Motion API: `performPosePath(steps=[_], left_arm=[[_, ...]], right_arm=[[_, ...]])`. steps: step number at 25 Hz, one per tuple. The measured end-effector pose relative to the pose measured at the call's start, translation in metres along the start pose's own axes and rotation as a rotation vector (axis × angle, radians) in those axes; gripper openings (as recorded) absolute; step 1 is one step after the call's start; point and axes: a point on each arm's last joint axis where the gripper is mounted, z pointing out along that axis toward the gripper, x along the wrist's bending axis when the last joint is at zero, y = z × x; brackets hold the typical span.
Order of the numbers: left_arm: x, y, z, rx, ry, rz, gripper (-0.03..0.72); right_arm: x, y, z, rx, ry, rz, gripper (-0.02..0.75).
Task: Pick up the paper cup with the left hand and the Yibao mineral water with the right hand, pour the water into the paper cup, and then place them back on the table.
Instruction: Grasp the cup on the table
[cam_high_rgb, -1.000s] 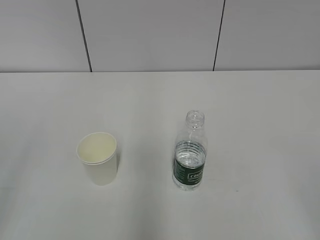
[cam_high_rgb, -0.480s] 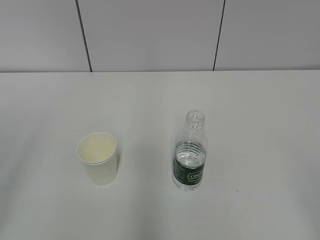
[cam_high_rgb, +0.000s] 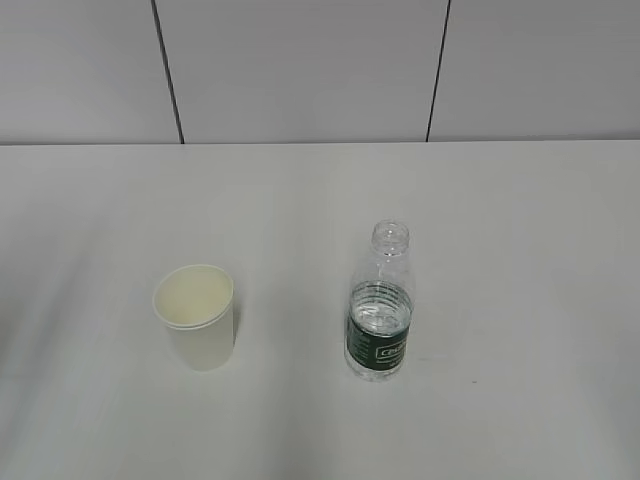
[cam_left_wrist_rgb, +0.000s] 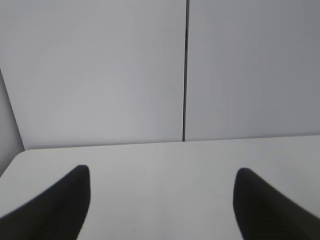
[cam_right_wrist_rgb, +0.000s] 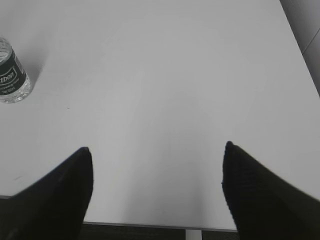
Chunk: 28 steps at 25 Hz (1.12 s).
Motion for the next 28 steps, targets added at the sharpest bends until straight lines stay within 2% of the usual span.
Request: performPosePath(steps=[7, 11, 17, 24, 28], left_arm=[[-0.001, -0.02, 0.032, 0.059, -0.001, -0.004, 0.566], [-0.002, -0.037, 0.048, 0.117, -0.003, -0.041, 0.562], [-0.006, -0.057, 0.064, 0.178, -0.036, -0.022, 0.557], [-0.01, -0.085, 0.049, 0.14, -0.06, -0.048, 0.551], [-0.018, -0.1, 0.036, 0.121, -0.145, -0.014, 0.543]], right_arm=[[0.0, 0.0, 0.0, 0.0, 0.0, 0.0, 0.592], [0.0, 0.0, 0.0, 0.0, 0.0, 0.0, 0.592], [0.0, 0.0, 0.0, 0.0, 0.0, 0.0, 0.592], [0.0, 0.0, 0.0, 0.0, 0.0, 0.0, 0.592], [0.0, 0.0, 0.0, 0.0, 0.0, 0.0, 0.592]])
